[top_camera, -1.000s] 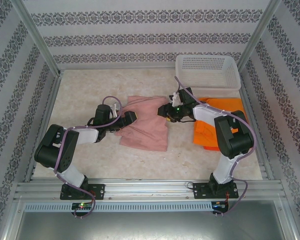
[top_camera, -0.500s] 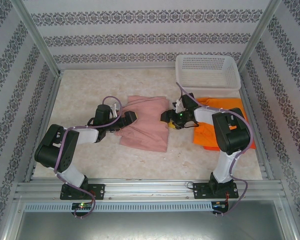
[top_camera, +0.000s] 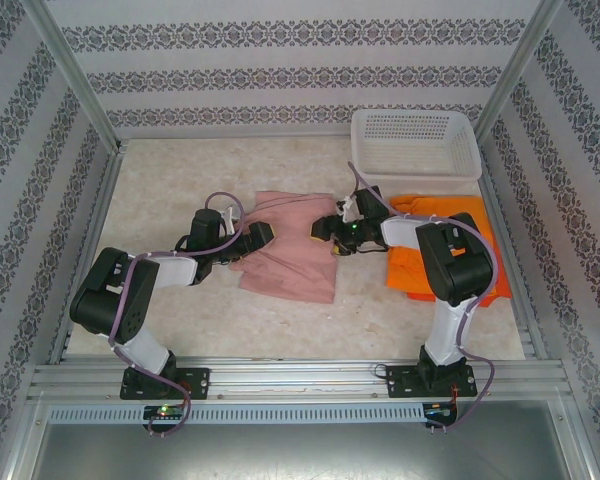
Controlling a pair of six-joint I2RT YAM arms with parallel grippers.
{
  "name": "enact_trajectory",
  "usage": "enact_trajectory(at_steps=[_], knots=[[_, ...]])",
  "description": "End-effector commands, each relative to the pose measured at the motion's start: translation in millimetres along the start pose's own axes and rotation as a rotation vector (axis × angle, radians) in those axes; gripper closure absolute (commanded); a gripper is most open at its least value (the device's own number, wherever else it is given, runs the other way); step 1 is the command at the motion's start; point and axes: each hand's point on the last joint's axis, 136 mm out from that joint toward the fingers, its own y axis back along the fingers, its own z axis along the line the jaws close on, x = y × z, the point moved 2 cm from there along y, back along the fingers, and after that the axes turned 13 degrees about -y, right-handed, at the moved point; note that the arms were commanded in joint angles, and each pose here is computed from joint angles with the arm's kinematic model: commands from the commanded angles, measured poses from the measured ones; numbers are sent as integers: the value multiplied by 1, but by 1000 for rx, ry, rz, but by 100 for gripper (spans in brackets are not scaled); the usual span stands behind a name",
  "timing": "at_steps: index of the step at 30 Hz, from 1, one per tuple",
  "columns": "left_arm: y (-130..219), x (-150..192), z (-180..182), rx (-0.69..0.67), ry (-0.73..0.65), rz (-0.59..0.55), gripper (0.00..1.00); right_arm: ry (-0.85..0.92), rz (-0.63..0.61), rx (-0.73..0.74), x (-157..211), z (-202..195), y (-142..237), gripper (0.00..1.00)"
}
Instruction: Fold and stack the shorts
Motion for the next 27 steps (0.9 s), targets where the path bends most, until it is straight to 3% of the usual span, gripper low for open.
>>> enact_trajectory(at_steps=[1,4,9,12,15,27], knots=[[-4,42,28,-95,100,125,0,28,16,-59,2,20,-4,35],[-5,41,28,-92,100,121,0,16,28,-41,3,14,-12,40],[-2,37,24,-86,92,106,0,5,12,-4,-1,4,-11,75],[3,28,16,-73,71,76,0,32,-13,11,-1,11,1,90],[10,15,3,-48,41,34,0,94,-50,72,0,20,19,99],[46,-9,-22,-73,-69,-76,0,342,-75,446,29,39,143,100]])
